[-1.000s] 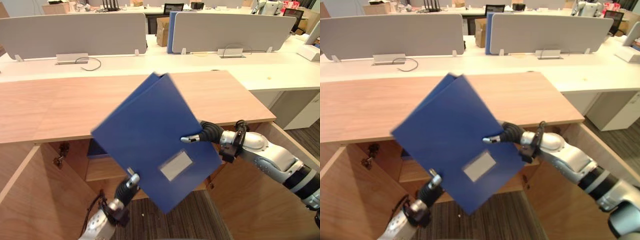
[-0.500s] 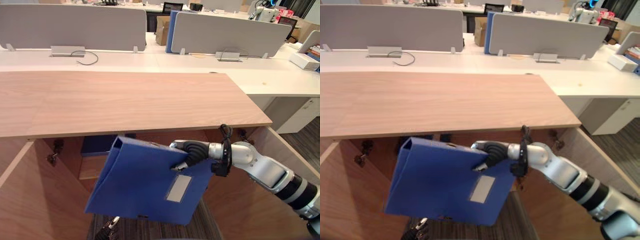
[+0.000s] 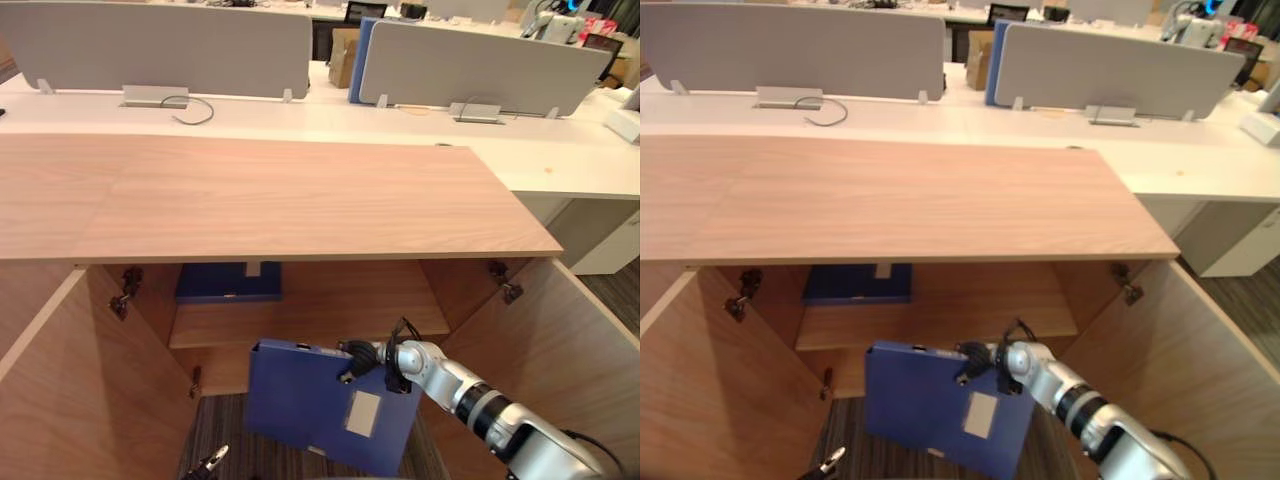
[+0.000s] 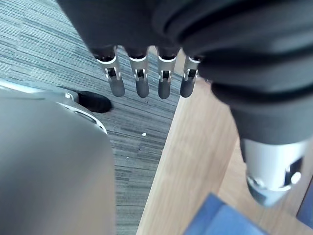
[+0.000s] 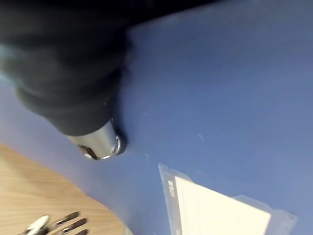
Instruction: Walk over to the cabinet, pick up the folder, carry it to the office cabinet, place the folder inside the office cabinet, then close the office cabinet door
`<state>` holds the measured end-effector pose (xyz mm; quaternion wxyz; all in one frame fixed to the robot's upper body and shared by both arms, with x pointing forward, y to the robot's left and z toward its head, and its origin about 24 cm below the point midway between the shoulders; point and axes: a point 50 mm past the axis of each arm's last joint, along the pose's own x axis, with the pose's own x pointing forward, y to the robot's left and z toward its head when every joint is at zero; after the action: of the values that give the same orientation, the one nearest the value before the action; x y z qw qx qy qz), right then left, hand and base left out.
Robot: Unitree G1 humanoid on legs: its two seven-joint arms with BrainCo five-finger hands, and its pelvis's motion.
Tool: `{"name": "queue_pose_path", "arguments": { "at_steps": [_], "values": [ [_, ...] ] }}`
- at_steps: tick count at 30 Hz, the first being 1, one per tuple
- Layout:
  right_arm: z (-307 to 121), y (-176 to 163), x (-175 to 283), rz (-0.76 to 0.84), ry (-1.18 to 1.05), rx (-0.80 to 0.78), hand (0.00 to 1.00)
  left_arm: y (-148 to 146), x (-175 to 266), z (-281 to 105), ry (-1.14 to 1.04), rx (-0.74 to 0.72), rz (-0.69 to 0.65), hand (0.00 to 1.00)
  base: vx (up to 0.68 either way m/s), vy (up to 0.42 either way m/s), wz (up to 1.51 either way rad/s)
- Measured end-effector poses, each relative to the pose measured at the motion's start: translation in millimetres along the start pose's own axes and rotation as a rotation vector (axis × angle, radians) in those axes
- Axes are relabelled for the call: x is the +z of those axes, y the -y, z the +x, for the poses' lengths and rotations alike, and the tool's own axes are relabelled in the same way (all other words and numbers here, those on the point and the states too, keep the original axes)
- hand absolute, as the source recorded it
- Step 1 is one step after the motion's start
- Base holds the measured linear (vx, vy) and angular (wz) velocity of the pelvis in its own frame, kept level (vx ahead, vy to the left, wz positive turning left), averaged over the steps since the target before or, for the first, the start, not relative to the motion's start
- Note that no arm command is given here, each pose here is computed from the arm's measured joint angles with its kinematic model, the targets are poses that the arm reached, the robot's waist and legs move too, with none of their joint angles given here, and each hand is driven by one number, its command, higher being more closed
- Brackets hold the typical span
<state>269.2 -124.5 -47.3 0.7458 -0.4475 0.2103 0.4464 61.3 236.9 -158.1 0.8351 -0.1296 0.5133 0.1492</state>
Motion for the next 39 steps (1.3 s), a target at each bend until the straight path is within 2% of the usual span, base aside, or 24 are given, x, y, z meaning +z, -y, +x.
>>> {"name": "queue_pose_path", "arguments": {
  "at_steps": [1,3,4,6,7,8,12,13,15,18,21,26,31,36,39],
  "values": [
    [-0.2,1.0,-8.7,0.060,-0.030,-0.014,1.00,0.8,-0.5,0.1,-0.001,0.000,-0.001,0.00,0.00,0.015,0.19],
    [-8.9,12.4,-43.6,0.407,-0.103,-0.154,1.00,2.9,-5.2,-0.5,-0.014,-0.004,0.012,0.00,0.01,0.021,0.24],
    [-11.6,14.4,-51.2,0.523,-0.102,-0.200,1.00,2.5,-6.2,-0.8,-0.017,-0.002,0.017,0.00,0.02,0.010,0.37],
    [-20.4,17.0,-75.8,0.993,-0.070,-0.411,1.00,3.3,-9.5,-1.5,-0.021,0.001,0.002,0.00,0.03,-0.004,0.31],
    [-22.1,17.7,-80.0,1.091,-0.059,-0.461,1.00,3.4,-9.5,-1.4,-0.020,0.002,-0.003,0.00,0.02,-0.008,0.21],
    [-25.0,19.7,-87.0,1.278,-0.035,-0.551,1.00,4.0,-10.0,-1.4,-0.020,0.003,-0.011,0.00,0.01,-0.006,0.17],
    [-35.0,25.0,-101.4,1.717,0.069,-0.769,1.00,5.4,-12.0,-1.5,-0.024,0.006,-0.011,0.00,-0.01,0.003,0.20],
    [-35.6,26.4,-101.7,1.766,0.091,-0.789,1.00,5.6,-12.3,-1.6,-0.025,0.006,-0.012,0.00,-0.03,0.017,0.10],
    [-36.6,28.7,-102.3,1.971,0.187,-0.858,1.00,5.5,-13.4,-1.9,-0.027,0.009,-0.014,0.00,-0.03,0.013,0.10],
    [-37.1,34.0,-100.1,2.375,0.474,-1.016,1.00,5.3,-16.8,-2.6,-0.031,0.029,-0.038,0.00,-0.03,0.014,0.10],
    [-39.8,36.3,-101.5,2.621,0.676,-1.162,1.00,6.1,-19.9,-3.0,-0.034,0.062,-0.065,0.00,-0.01,0.010,0.03],
    [-44.3,46.8,-99.5,2.686,0.739,-1.241,1.00,7.9,-13.4,-2.0,0.002,0.086,-0.089,0.00,-0.01,0.001,-0.01],
    [-61.3,119.7,-63.4,2.602,1.024,-1.146,1.00,33.0,23.0,5.4,0.140,0.037,-0.080,0.00,-0.12,-0.006,0.04],
    [-84.0,168.5,-37.2,2.502,1.160,-1.088,1.00,35.5,33.3,4.5,0.187,0.024,-0.073,0.00,-0.13,-0.077,0.24],
    [-114.5,207.1,-22.5,2.376,1.223,-1.095,1.00,41.5,40.6,3.7,0.218,-0.002,-0.046,0.00,-0.11,-0.035,0.19]
  ]
}}
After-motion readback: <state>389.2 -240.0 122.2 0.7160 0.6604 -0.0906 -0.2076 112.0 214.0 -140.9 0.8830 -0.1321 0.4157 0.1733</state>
